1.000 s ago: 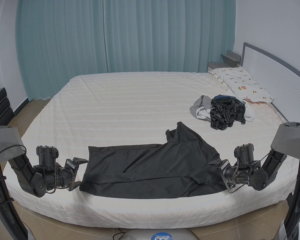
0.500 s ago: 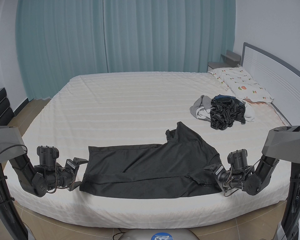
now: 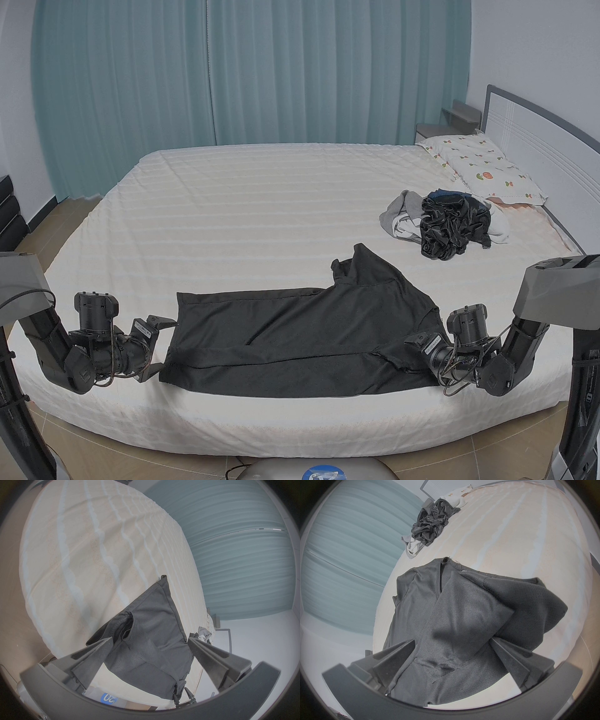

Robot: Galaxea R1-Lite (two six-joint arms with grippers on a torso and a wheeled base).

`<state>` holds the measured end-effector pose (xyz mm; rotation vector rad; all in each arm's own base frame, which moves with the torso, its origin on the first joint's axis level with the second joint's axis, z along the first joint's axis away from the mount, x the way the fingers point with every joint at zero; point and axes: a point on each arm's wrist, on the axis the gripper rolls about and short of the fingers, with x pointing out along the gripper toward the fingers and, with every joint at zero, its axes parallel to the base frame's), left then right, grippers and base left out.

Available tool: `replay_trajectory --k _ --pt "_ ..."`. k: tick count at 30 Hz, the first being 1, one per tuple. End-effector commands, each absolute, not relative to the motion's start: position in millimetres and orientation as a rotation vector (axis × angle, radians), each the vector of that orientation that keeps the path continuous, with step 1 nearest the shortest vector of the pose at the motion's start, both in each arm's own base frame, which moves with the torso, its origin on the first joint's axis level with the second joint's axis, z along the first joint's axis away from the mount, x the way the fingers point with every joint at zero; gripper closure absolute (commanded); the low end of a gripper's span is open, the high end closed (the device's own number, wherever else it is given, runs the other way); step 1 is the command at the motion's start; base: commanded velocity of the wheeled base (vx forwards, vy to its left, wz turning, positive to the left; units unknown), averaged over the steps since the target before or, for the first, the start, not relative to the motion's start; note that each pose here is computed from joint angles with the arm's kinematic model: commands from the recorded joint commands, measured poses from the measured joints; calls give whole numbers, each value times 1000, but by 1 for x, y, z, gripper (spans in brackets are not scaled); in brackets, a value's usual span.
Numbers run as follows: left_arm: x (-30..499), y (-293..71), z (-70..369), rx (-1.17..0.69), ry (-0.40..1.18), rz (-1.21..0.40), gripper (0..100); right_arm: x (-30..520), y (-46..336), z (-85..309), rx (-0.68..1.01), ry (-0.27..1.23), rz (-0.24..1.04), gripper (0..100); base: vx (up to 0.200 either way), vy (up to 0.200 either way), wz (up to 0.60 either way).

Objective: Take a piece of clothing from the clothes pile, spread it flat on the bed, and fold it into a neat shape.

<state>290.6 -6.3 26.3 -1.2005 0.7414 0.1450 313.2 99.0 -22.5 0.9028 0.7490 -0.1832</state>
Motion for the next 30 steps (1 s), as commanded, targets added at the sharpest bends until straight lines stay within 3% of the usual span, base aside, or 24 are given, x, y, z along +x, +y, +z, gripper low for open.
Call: replay_trajectory --k 1,15,30 --pt "291 -6 26 -1201 742 146 0 313 99 -20 900 733 -191 100 0 0 0" --pt "291 -6 25 -1201 743 147 0 303 99 18 908 651 -150 100 0 0 0" --pt "291 -6 24 -1198 745 149 0 277 100 35 763 737 -121 100 0 0 0"
